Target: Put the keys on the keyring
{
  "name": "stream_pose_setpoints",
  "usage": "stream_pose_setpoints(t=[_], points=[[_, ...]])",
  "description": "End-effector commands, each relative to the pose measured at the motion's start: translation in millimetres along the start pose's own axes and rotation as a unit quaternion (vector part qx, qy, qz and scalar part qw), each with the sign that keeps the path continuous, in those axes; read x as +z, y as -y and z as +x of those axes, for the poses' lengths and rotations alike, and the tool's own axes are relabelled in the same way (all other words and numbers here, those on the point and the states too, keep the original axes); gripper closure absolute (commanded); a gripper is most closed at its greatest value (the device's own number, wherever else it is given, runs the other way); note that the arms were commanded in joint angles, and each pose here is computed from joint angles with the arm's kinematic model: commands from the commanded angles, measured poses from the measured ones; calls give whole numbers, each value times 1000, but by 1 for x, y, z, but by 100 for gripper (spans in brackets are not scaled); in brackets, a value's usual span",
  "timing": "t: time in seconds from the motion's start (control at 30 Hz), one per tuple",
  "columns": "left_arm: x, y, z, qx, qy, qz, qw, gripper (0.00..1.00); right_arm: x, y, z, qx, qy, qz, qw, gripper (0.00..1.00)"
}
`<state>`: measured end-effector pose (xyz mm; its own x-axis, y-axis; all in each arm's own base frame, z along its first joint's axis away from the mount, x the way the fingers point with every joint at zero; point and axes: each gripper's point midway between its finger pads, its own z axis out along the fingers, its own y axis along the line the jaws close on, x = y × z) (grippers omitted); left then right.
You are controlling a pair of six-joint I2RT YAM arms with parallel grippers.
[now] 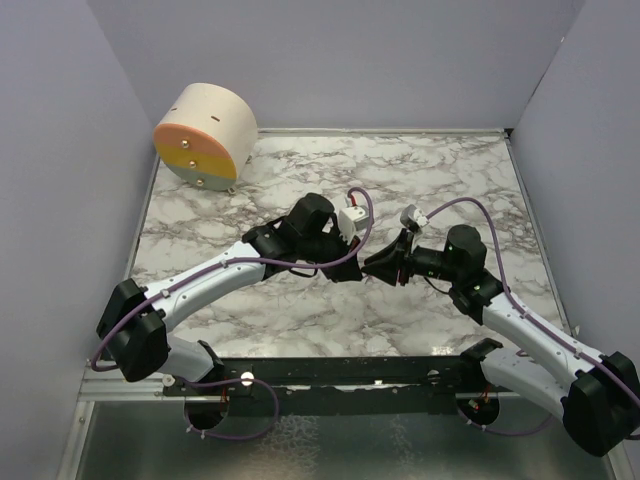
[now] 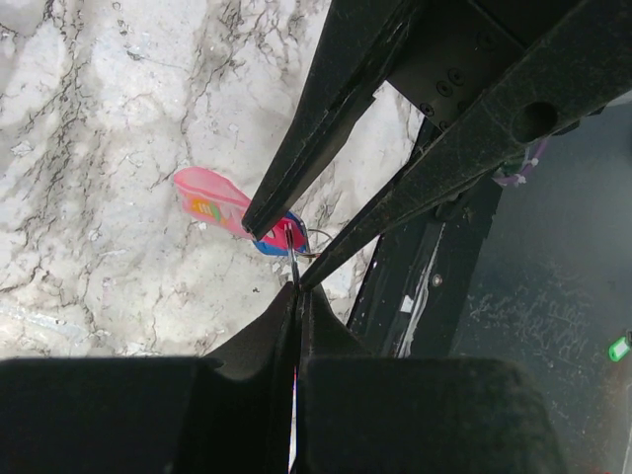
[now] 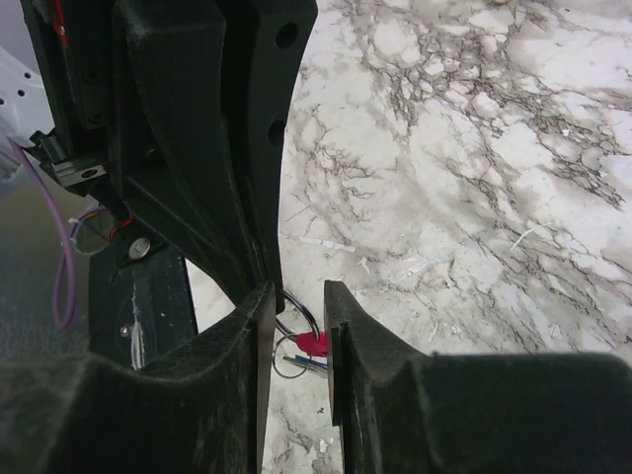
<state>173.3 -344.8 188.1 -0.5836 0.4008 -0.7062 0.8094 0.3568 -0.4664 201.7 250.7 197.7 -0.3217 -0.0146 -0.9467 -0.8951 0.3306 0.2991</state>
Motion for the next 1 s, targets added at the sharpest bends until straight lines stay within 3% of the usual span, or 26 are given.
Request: stream_pose_setpoints(t=[0.0,0.37,0.5,0.63,0.97], points=[[-8,17,-24,30,30,21,999,100,2,-1,-5,-11,9,-5,1000,74],[-19,21,-29,38,38,14,998,100,1,1,-2,-9,6,0,1000,76],[-20,21,-29,40,39,11,998,100,1,1,-2,-9,6,0,1000,90],[-21,19,-31,41,42,5,998,100,1,1,-2,-9,6,1,1000,99],[-21,15,-38,40,58,-11,997,100,0,1,-2,-11,10,3,1000,99]])
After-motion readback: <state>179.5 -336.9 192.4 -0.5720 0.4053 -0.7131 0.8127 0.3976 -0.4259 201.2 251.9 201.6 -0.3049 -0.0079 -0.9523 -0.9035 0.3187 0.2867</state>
